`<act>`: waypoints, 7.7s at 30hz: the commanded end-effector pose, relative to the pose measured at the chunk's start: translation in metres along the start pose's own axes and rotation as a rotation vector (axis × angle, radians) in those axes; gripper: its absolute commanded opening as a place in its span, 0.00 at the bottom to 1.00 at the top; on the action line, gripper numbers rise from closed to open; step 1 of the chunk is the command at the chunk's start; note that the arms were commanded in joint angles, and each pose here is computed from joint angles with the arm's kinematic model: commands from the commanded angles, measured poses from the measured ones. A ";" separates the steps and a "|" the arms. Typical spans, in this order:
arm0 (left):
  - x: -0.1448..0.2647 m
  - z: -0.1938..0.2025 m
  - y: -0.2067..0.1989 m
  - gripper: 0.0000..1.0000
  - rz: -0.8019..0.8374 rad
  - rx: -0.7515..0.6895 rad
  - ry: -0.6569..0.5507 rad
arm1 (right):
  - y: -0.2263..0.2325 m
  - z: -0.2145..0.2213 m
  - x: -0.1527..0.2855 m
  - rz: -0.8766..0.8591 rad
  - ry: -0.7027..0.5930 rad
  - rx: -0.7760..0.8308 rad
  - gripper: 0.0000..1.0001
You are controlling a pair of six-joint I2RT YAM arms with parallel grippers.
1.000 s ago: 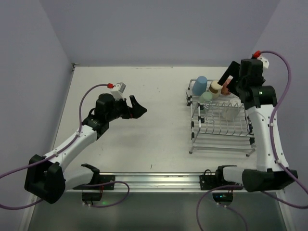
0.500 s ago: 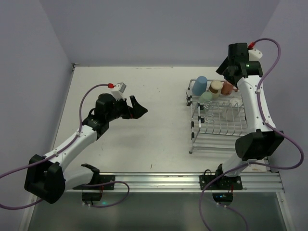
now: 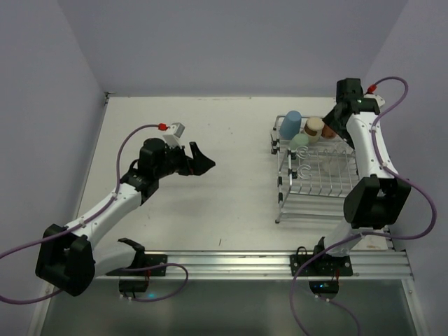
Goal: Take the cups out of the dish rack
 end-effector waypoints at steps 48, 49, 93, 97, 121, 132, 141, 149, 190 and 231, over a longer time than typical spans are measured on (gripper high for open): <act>-0.010 0.005 -0.004 1.00 0.101 0.025 0.041 | -0.014 -0.021 -0.010 0.164 -0.039 -0.154 0.99; -0.010 0.005 -0.004 1.00 0.103 0.025 0.041 | -0.015 -0.021 -0.010 0.177 -0.036 -0.148 0.99; -0.012 0.011 0.004 1.00 0.082 0.016 0.056 | 0.004 0.024 -0.068 0.119 0.262 -0.063 0.99; -0.012 0.011 0.003 1.00 0.086 0.016 0.056 | 0.011 0.024 -0.073 0.085 0.270 -0.056 0.99; -0.012 0.012 0.004 1.00 0.081 0.020 0.059 | 0.009 -0.005 -0.041 -0.051 0.096 -0.014 0.99; -0.012 0.009 0.005 1.00 0.060 0.014 0.048 | 0.040 -0.023 0.038 -0.111 -0.199 0.213 0.99; -0.009 0.004 0.001 1.00 0.046 0.002 0.034 | 0.071 -0.019 0.066 -0.341 -0.127 0.372 0.99; -0.009 0.001 -0.001 1.00 0.050 -0.005 0.030 | 0.074 0.016 0.052 -0.397 0.036 0.506 0.99; -0.009 0.004 0.001 1.00 0.055 -0.020 0.040 | 0.100 0.064 -0.011 -0.407 0.194 0.596 0.96; -0.011 -0.004 -0.003 1.00 0.025 0.012 0.025 | 0.073 0.030 0.049 -0.466 0.012 0.461 0.00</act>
Point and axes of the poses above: each gripper's point midway between its finger pads, its own x axis back along the fingers, its own y axis along the line the jaws close on, z = x × y, the point moved 7 cm from there along x, back along the fingers, and after that the axes turned 12 degrees about x, right-handed, at the moved point
